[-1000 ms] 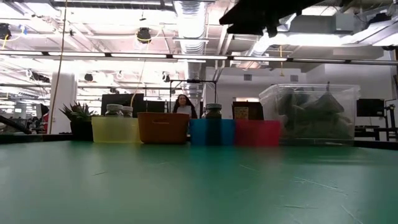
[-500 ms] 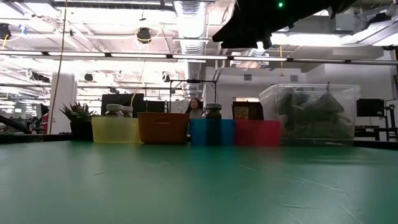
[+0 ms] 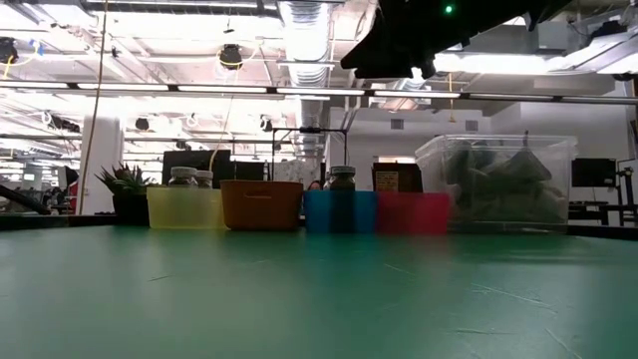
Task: Sort spices by type
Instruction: Put the brown seasoning bag into the red bin
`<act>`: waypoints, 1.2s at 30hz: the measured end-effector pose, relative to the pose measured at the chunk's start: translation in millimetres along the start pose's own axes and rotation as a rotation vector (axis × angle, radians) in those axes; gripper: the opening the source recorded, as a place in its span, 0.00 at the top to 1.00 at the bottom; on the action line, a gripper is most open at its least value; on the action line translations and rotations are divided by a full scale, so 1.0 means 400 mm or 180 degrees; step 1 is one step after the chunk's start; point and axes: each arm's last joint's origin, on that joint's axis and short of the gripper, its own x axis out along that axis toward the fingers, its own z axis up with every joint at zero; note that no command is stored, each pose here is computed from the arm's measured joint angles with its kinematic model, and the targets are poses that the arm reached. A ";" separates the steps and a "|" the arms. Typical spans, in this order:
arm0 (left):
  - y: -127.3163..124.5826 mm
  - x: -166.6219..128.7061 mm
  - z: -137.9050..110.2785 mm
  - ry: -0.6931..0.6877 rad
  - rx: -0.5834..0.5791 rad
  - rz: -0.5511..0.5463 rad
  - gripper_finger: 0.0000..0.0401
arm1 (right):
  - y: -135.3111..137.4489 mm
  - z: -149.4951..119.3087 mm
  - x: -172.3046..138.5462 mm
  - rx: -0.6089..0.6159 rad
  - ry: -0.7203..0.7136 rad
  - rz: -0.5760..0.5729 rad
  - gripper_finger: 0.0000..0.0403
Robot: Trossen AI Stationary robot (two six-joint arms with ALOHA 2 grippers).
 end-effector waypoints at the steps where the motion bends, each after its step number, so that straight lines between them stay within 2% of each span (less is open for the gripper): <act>1: 0.004 0.000 0.004 -0.0002 -0.0026 0.0003 0.94 | 0.000 0.000 0.000 0.0007 0.0000 -0.0003 0.41; 3: 0.012 0.001 0.011 -0.0006 -0.0051 0.0012 0.98 | 0.001 0.000 -0.001 0.0004 0.0003 0.0004 0.41; 8: 0.044 0.000 0.034 -0.0052 -0.0059 0.0066 1.00 | -0.005 0.005 -0.021 -0.0010 0.0093 0.0009 0.41; 13: 0.122 -0.017 0.077 -0.0350 -0.0037 0.0419 1.00 | -0.028 0.037 -0.099 0.0175 0.0152 -0.0222 0.41; 19: 0.288 -0.032 0.160 -0.0631 -0.0141 0.0678 1.00 | -0.029 0.020 -0.143 0.0282 0.0436 -0.0260 0.41; 22: 0.384 -0.042 0.206 -0.0969 -0.0205 0.0792 1.00 | -0.029 -0.008 -0.153 0.0238 0.0710 -0.0304 0.41; 25: 0.481 -0.066 0.240 -0.1337 -0.0282 0.0942 1.00 | -0.029 -0.015 -0.165 0.0301 0.0789 -0.0338 0.41; 30: 0.620 -0.126 0.263 -0.1880 -0.0373 0.1101 1.00 | -0.016 -0.011 -0.189 0.0267 0.0694 -0.0389 0.41; 36: 0.743 -0.170 0.277 -0.2575 -0.0407 0.1240 1.00 | -0.013 -0.006 -0.243 0.0325 0.0581 -0.0518 0.41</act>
